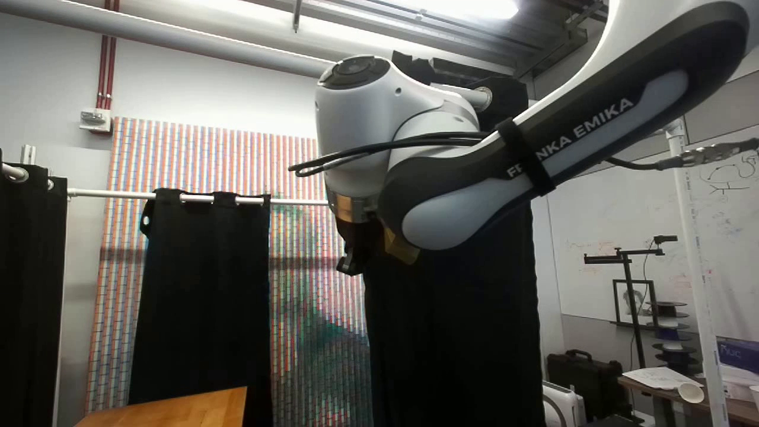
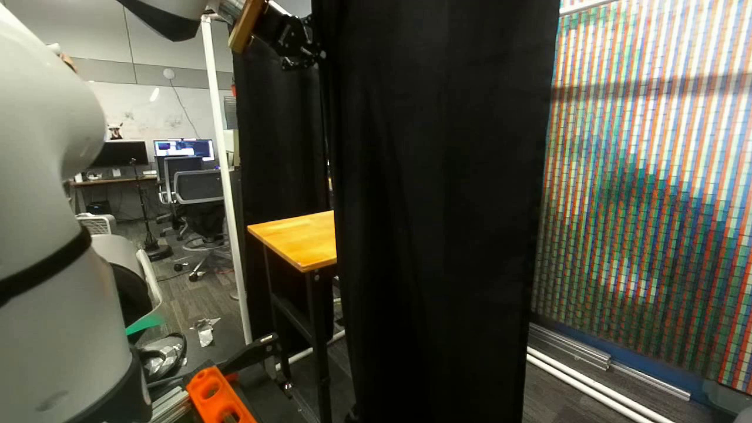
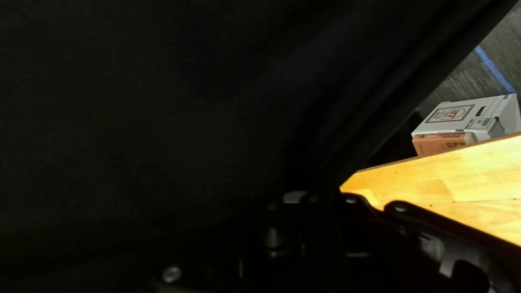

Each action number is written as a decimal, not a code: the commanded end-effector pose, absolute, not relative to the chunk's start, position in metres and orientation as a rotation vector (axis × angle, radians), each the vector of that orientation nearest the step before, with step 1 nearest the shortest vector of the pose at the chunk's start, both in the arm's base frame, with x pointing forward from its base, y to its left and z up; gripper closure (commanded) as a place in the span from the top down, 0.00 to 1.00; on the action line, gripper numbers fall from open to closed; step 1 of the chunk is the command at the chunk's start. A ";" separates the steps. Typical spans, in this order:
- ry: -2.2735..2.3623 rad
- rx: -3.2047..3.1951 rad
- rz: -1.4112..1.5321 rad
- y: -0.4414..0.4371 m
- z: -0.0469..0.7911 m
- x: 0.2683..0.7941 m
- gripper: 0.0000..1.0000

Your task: Pull the curtain to the left

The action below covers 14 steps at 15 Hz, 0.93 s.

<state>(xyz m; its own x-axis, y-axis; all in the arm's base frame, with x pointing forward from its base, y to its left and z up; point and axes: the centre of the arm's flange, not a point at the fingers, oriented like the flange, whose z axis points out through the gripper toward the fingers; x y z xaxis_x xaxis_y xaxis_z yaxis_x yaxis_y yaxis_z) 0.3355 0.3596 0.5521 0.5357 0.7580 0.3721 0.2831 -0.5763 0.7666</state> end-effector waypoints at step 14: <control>1.069 2.024 0.683 0.415 0.501 0.357 0.02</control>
<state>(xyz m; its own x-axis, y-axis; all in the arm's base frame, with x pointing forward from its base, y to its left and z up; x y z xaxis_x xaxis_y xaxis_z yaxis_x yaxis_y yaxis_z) 0.3413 0.4008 0.5437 0.5089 0.8464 0.1568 0.3324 -0.3612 0.8712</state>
